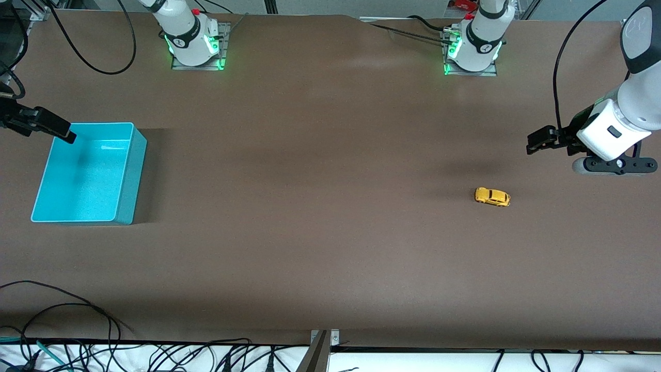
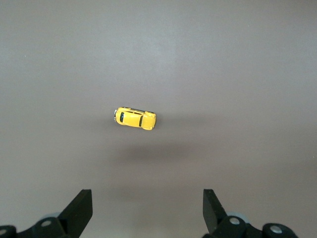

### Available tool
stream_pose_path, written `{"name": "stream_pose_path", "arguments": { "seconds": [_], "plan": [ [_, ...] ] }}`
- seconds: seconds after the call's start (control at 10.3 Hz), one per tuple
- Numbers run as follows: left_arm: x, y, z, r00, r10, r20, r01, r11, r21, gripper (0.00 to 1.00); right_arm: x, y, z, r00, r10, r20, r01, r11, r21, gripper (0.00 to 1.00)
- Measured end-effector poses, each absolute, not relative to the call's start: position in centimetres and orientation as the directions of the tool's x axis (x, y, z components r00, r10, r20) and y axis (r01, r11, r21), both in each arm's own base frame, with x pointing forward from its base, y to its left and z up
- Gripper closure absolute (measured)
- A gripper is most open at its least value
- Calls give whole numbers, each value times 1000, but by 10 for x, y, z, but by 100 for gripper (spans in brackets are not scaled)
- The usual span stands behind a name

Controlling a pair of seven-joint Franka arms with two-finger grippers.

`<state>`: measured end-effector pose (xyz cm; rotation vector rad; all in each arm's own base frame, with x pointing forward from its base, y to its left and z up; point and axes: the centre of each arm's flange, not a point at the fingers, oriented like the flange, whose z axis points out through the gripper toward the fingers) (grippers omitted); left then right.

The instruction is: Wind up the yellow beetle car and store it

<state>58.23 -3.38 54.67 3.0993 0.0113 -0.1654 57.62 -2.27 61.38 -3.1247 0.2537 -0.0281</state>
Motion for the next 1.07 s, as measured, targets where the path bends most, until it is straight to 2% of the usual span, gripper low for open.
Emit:
{"name": "stream_pose_path", "arguments": {
  "seconds": [1.07],
  "plan": [
    [582, -34, 545, 994, 5, -112, 9, -999, 37, 3, 576, -23, 614, 987, -161, 18, -161, -987, -8, 0]
  ]
}}
